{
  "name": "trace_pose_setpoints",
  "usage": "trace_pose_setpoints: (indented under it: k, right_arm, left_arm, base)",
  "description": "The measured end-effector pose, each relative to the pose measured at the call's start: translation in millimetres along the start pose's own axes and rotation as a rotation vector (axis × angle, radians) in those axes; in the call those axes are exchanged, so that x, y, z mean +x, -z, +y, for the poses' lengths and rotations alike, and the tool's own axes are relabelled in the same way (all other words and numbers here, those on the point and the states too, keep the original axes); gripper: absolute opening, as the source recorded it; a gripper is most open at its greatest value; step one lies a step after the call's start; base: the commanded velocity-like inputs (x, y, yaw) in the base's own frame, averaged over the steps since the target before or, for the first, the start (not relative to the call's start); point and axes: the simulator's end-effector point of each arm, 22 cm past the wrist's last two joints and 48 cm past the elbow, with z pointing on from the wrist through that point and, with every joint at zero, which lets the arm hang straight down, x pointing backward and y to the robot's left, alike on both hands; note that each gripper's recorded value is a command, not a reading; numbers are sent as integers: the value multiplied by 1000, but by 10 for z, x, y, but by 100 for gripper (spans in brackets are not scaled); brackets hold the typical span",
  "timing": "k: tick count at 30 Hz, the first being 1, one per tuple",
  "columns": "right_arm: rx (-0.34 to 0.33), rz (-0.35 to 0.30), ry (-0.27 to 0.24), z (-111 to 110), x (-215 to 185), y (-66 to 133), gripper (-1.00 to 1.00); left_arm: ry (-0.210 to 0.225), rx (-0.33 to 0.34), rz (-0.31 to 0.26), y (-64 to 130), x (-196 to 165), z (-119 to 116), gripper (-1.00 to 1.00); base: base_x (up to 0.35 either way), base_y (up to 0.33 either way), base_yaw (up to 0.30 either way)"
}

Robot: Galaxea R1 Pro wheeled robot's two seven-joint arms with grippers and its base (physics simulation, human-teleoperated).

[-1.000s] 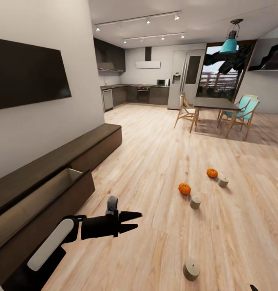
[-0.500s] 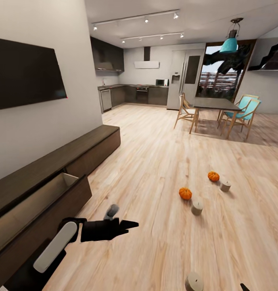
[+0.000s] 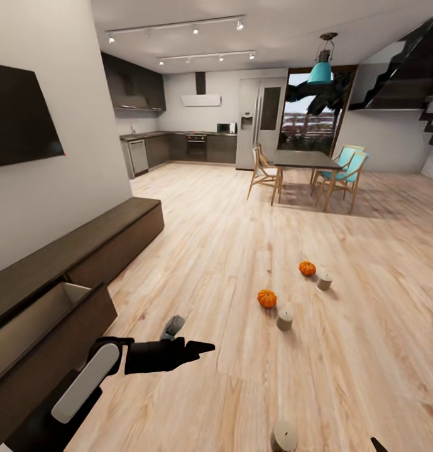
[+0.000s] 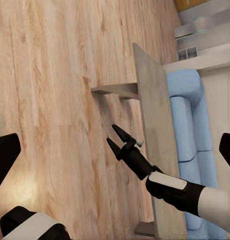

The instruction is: Place each of the two pumpkins and all three candles from the living room inside a cabinet in the living room (use any cabinet), then make sure every cabinet is closed, and position the cauldron so it is next to a table in the living room.

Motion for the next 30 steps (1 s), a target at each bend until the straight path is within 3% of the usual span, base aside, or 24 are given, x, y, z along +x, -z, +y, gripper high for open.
trace_pose_setpoints:
  k: [9,25,30]
  right_arm:
    - [-4,1,1,8,2,0,100]
    - [-1,3,3,5,14,-1,100]
    - [-4,3,2,12,15,-2,100]
  left_arm:
    - [7,66,-38,108,-136,-113,100]
    - [8,69,-40,115,-141,-110,100]
    - [8,66,-40,124,-144,-98,100]
  base:
    - [0,0,-291]
    - [0,0,-272]
    - [0,0,-85]
